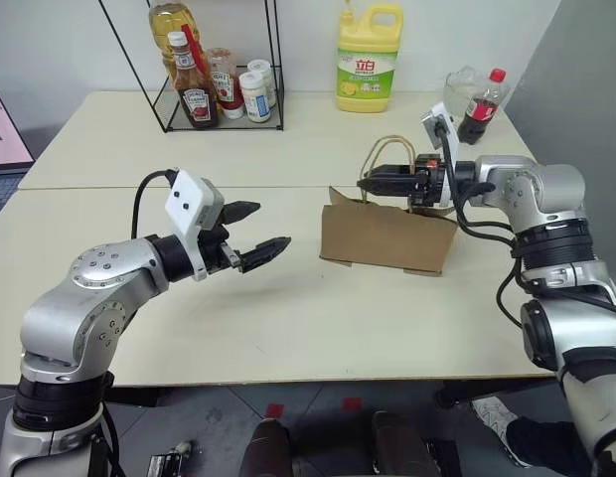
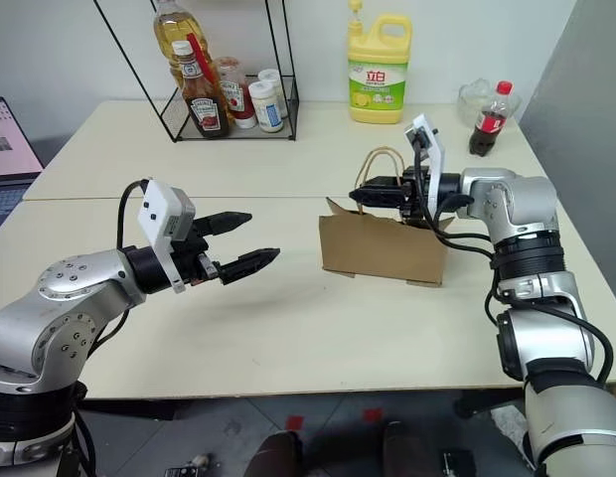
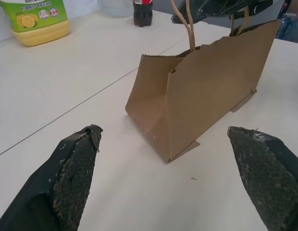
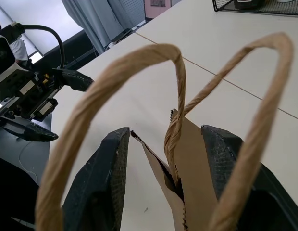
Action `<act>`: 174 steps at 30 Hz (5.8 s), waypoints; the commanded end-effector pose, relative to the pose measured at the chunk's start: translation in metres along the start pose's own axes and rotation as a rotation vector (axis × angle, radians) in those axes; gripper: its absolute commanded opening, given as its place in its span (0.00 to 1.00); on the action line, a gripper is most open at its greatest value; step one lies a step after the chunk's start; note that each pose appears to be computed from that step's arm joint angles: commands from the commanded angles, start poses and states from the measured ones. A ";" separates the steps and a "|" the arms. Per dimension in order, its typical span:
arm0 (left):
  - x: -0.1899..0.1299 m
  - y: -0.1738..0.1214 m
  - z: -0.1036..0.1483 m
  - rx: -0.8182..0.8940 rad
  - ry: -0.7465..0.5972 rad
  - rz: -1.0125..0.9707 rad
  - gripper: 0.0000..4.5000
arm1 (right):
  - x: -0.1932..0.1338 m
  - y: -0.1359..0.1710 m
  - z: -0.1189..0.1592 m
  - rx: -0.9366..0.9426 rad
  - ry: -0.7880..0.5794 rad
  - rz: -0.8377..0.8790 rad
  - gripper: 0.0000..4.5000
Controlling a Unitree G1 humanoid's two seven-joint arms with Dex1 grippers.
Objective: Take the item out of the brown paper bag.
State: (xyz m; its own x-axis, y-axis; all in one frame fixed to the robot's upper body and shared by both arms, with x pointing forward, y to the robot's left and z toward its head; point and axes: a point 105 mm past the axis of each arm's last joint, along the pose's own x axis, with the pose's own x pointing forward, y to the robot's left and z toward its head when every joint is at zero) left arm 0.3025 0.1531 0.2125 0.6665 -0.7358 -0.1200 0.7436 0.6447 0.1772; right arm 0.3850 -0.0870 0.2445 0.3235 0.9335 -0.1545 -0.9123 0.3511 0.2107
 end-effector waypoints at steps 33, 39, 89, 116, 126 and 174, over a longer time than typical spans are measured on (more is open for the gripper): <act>-0.004 0.002 0.012 0.051 -0.031 0.014 1.00 | 0.005 0.015 0.042 -0.109 -0.112 0.023 0.00; -0.007 0.004 0.012 0.040 -0.034 0.024 1.00 | 0.011 0.023 0.062 -0.153 -0.160 0.036 0.00; -0.037 -0.021 -0.017 -0.098 -0.003 0.175 1.00 | 0.125 0.034 0.047 -0.391 -0.130 0.069 0.76; -0.035 0.125 0.053 0.280 0.006 0.210 1.00 | -0.081 -0.042 0.030 -0.339 -0.168 -0.691 0.99; 0.028 0.146 0.040 0.512 0.143 0.163 1.00 | -0.060 0.021 -0.008 -0.329 -0.113 -0.353 0.99; -0.026 -0.083 -0.069 0.736 0.267 -0.824 1.00 | -0.031 0.085 -0.128 -0.125 0.100 -0.120 0.99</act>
State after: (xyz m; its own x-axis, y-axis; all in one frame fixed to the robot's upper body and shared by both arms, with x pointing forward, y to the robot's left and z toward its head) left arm 0.2316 0.1415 0.1293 0.0576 -0.7330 -0.6778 0.8187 -0.3538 0.4522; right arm 0.2729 -0.1024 0.1342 0.4267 0.8524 -0.3022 -0.8788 0.4697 0.0839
